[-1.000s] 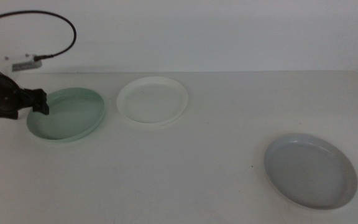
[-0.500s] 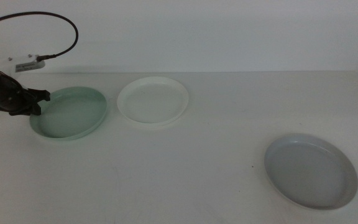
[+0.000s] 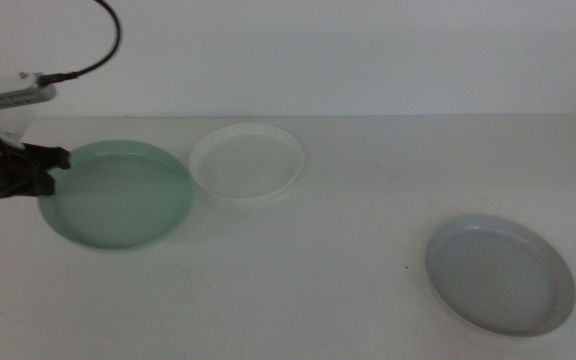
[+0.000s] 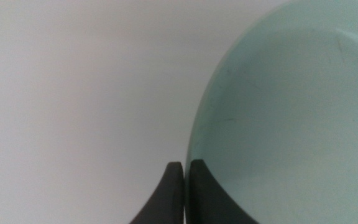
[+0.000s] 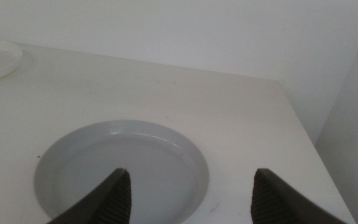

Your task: Stack the three bowls on top of each other.

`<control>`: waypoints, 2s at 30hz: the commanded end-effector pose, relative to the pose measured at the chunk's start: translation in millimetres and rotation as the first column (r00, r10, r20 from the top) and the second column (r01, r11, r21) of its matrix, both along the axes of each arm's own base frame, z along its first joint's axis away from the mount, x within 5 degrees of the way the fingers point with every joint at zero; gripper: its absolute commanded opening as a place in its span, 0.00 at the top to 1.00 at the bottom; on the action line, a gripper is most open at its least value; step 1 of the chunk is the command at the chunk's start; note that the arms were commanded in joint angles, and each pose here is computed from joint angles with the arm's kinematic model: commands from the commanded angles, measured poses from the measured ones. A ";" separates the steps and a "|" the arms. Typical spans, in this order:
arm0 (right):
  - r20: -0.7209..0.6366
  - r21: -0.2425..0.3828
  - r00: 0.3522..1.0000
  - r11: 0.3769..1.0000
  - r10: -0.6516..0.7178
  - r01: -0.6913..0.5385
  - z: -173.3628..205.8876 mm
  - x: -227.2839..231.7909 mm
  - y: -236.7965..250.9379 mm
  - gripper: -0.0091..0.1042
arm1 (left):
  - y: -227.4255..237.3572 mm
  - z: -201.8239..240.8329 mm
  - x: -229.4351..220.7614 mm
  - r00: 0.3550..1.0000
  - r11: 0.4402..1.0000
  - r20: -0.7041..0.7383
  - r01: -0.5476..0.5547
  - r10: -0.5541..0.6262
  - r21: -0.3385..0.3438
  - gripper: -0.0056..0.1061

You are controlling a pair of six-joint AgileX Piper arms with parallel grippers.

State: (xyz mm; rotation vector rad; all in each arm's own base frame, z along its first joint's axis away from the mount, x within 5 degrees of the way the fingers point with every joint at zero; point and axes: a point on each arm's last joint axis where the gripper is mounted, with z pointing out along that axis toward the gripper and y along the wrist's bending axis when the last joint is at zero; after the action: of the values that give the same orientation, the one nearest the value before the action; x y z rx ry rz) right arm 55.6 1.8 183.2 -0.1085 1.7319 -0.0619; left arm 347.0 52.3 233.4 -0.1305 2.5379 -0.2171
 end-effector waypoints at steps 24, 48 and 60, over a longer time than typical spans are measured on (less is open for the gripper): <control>0.083 -0.006 0.996 1.000 -0.013 0.013 8.6 0.1 -1.0 0.48 | -210.8 -34.0 -75.6 0.906 0.899 -0.012 0.417 -0.422 -0.135 0.95; 0.083 -0.006 0.996 1.000 -0.013 0.013 8.6 0.1 -1.0 0.48 | -231.9 -59.2 -79.2 0.873 0.871 -0.061 0.475 -0.484 -0.126 0.46; 0.083 -0.006 0.996 1.000 -0.013 0.013 8.6 0.1 -1.0 0.48 | -176.9 36.1 -53.7 0.903 0.920 0.208 0.391 -0.377 -0.029 0.01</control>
State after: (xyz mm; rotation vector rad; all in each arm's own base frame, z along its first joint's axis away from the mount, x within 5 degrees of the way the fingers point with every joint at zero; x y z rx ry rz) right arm 55.6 1.8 183.2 -0.1085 1.7319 -0.0619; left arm 284.9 -133.8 234.4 0.4139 2.4615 -0.4776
